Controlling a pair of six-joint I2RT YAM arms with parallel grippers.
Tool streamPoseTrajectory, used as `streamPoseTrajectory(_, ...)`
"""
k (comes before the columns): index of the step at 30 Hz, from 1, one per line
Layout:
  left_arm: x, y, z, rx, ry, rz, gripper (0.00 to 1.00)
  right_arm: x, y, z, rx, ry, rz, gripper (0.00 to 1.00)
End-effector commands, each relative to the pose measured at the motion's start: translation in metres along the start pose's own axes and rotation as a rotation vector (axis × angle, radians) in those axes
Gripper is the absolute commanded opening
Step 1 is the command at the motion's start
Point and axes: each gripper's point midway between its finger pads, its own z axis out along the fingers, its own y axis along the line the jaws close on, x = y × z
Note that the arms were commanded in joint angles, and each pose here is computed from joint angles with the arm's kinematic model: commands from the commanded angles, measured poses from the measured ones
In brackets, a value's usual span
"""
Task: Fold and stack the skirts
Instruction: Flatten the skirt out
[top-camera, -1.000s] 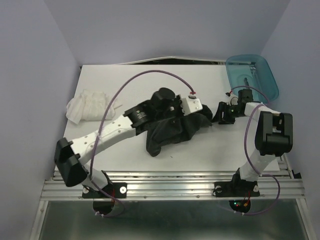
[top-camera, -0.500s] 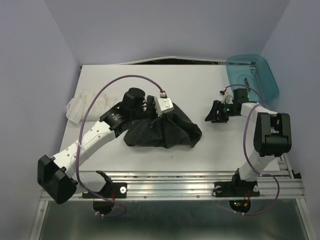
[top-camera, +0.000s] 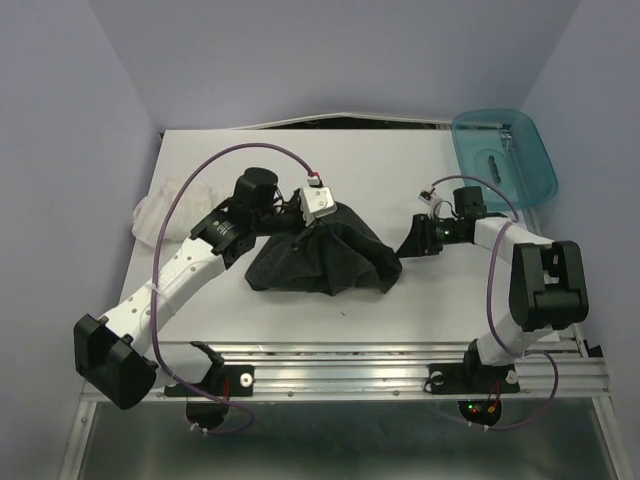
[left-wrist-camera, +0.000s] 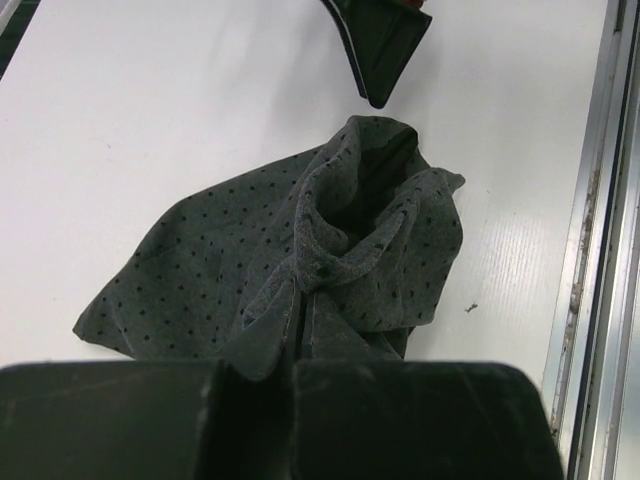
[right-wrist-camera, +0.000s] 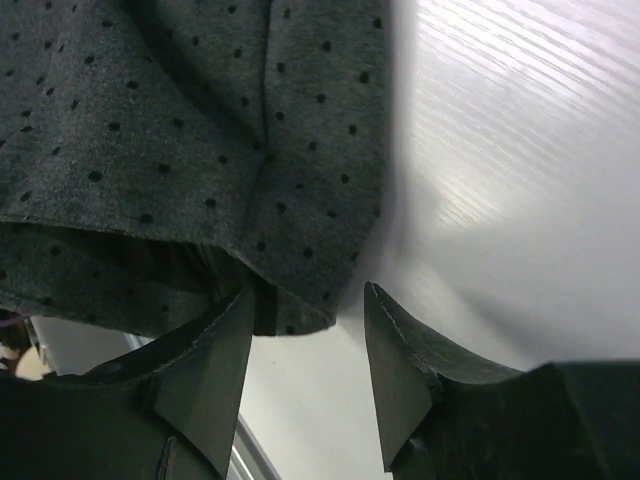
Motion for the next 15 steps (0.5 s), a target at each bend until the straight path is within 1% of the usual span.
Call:
streamPoseTrajectory(1, -0.033, 0.004, -0.008, 0.025, -0.082, 0.045, 0.00, -0.016, 0.006, 0.019, -0.003, -0.023, -0.149, 0.53)
streamPoseTrajectory(3, -0.033, 0.006, -0.009, 0.022, -0.083, 0.042, 0.00, -0.016, 0.004, 0.034, 0.028, -0.001, -0.166, 0.52)
streamPoseTrajectory(7, -0.033, 0.004, -0.011, 0.039, -0.079, 0.043, 0.00, -0.029, 0.009, 0.050, 0.043, -0.020, -0.196, 0.50)
streamPoseTrajectory(10, -0.028, 0.001, -0.011, 0.055, -0.065, 0.054, 0.00, -0.049, 0.015, 0.047, 0.067, -0.069, -0.239, 0.50)
streamPoseTrajectory(12, -0.022, -0.001, -0.011, 0.063, -0.052, 0.052, 0.00, -0.060, 0.027, 0.043, 0.062, -0.102, -0.274, 0.50)
streamPoseTrajectory(14, -0.020, -0.003, -0.010, 0.073, -0.050, 0.049, 0.00, -0.067, 0.034, 0.042, 0.062, -0.117, -0.297, 0.47)
streamPoseTrajectory(15, -0.019, -0.004, -0.009, 0.081, -0.050, 0.047, 0.00, -0.074, 0.040, 0.042, 0.061, -0.130, -0.319, 0.42)
